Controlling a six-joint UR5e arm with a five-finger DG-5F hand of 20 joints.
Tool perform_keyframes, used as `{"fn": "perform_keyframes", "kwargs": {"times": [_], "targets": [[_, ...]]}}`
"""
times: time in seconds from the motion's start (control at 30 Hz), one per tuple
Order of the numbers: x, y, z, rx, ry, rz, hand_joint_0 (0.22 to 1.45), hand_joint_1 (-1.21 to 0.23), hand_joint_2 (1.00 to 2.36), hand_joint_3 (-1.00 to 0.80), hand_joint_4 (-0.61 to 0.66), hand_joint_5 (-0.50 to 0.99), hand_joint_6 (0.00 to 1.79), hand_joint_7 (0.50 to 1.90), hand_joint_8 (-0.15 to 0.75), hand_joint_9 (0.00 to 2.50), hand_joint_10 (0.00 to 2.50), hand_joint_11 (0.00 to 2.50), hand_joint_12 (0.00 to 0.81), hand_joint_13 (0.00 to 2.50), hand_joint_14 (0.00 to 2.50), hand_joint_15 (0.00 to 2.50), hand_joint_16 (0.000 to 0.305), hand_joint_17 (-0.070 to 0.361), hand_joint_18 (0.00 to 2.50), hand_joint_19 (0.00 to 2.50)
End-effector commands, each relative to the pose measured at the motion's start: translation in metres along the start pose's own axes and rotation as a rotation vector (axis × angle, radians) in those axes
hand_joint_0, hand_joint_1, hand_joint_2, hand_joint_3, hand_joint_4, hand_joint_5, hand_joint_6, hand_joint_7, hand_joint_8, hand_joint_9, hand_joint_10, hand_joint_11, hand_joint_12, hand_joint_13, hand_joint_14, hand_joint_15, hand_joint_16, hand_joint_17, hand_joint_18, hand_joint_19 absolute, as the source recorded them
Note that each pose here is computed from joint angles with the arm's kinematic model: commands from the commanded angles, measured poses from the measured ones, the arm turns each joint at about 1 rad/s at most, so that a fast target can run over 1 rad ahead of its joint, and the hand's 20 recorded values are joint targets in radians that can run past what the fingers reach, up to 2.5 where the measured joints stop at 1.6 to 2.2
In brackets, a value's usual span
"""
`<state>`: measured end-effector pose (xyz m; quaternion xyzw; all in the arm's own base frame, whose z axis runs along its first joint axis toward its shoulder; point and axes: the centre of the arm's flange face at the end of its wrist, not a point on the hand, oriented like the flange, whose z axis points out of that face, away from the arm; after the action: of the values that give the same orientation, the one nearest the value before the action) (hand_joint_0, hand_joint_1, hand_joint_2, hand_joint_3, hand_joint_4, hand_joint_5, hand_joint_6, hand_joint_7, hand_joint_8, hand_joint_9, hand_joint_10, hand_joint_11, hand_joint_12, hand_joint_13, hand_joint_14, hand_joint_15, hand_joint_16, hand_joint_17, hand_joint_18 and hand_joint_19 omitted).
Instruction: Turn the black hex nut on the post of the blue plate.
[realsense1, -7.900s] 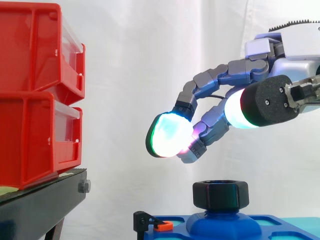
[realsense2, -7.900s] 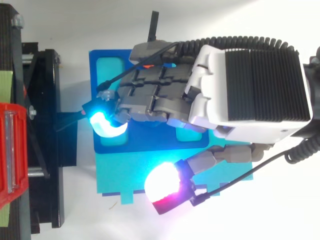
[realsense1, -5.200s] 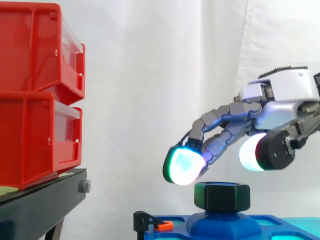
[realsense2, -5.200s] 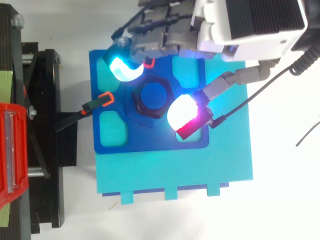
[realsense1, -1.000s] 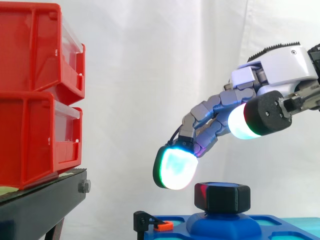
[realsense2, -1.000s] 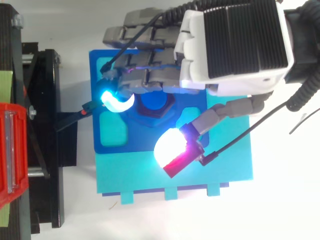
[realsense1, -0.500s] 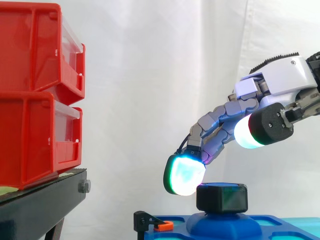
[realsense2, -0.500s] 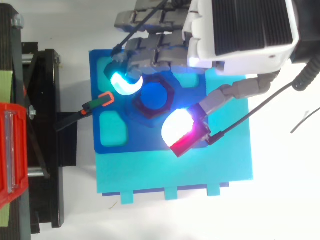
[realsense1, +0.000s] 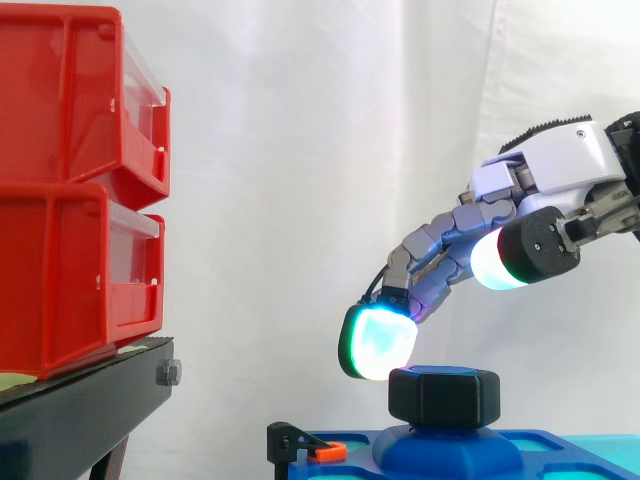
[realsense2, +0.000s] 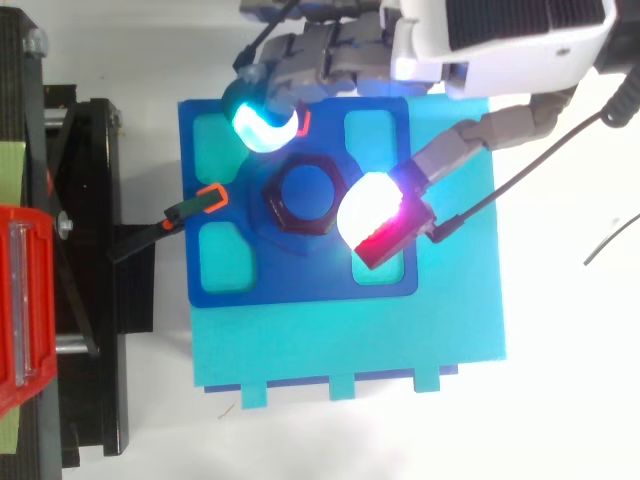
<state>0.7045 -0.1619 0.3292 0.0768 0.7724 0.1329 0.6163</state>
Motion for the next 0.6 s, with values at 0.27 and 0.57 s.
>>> {"fn": "perform_keyframes", "kwargs": {"times": [0.27, 0.57], "targets": [[-0.010, 0.007, 0.004, -0.017, -0.028, -0.007, 0.51, -0.32, 1.00, -0.50, 0.25, -0.20, 0.50, 0.71, 0.261, 0.43, 0.00, 0.00, 0.281, 0.27, 0.00, 0.00, 0.032, 0.073, 0.14, 0.20], [-0.003, 0.042, 0.019, -0.022, -0.045, -0.016, 0.51, -0.32, 1.00, -0.50, 0.25, -0.20, 0.50, 0.71, 0.260, 0.43, 0.00, 0.00, 0.280, 0.27, 0.00, 0.00, 0.032, 0.072, 0.14, 0.21]]}}
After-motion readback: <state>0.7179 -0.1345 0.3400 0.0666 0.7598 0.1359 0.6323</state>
